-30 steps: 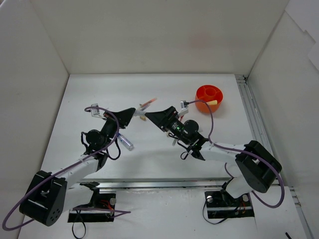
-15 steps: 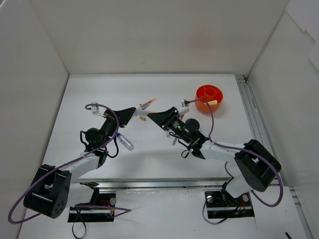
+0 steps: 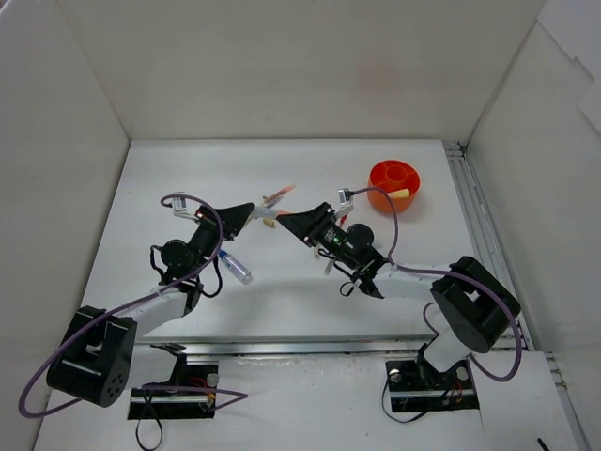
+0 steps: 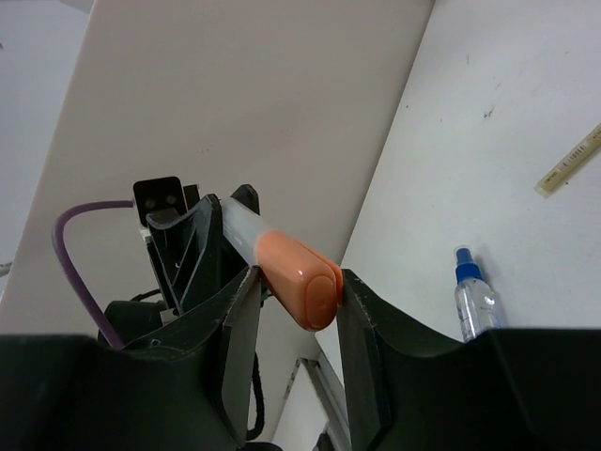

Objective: Sort the stationery into containers
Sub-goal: Place the pen in the storage box.

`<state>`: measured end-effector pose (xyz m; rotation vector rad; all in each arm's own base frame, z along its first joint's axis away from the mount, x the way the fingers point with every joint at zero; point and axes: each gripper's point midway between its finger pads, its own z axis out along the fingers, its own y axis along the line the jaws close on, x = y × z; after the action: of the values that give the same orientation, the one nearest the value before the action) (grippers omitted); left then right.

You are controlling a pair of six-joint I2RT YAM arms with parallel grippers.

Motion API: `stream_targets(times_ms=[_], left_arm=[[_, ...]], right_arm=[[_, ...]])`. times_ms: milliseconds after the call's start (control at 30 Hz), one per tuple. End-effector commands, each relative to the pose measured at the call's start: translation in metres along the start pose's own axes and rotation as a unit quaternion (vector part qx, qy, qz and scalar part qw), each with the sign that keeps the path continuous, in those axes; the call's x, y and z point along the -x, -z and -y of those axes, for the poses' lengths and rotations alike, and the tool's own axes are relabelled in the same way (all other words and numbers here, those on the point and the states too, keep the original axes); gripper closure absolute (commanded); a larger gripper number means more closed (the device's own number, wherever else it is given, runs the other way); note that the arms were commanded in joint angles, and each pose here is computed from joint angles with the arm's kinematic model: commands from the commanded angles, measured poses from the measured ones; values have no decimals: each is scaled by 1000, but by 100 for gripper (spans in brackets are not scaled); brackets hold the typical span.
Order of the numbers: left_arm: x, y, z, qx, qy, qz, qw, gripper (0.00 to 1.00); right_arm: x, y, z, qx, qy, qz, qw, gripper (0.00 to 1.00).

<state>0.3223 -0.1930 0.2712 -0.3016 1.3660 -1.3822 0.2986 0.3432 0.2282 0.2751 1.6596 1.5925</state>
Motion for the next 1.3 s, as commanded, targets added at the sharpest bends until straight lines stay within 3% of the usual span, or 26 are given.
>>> stream_targets(times_ms=[0,167,467,533,767,833,867,1100,1167,1200,1267], left_arm=[[1,-7,46,-86,-12,-19,996,100],[0,-6,42,-86,-5,-21,996,100],[-4,-9,40,-104,17,-35,994,100],[-9,-10,37,-108,28,-43,993,100],[-14,-18,33,-143,65,-84,984,99],[-13,-19,38,-152,51,-85,983,86],[-11,-17,41,-156,41,-79,984,73],[-1,-7,58,-144,-12,-70,987,67],[-1,-6,56,-134,-21,-71,988,40],[2,-3,63,-139,-31,-67,988,1],[2,-5,54,-109,-46,-70,990,1]], right_arm=[[21,10,-95,208,25,41,977,67],[15,6,-99,221,44,23,974,68],[18,17,-118,245,77,30,966,91],[18,18,-122,251,83,30,964,100],[15,25,-133,270,110,23,956,100],[18,27,-134,268,112,29,956,100],[18,28,-134,268,114,31,956,100],[25,29,-131,262,124,47,956,100],[25,29,-135,269,129,44,954,100],[26,29,-139,274,129,44,952,100],[26,30,-141,278,127,37,951,100]])
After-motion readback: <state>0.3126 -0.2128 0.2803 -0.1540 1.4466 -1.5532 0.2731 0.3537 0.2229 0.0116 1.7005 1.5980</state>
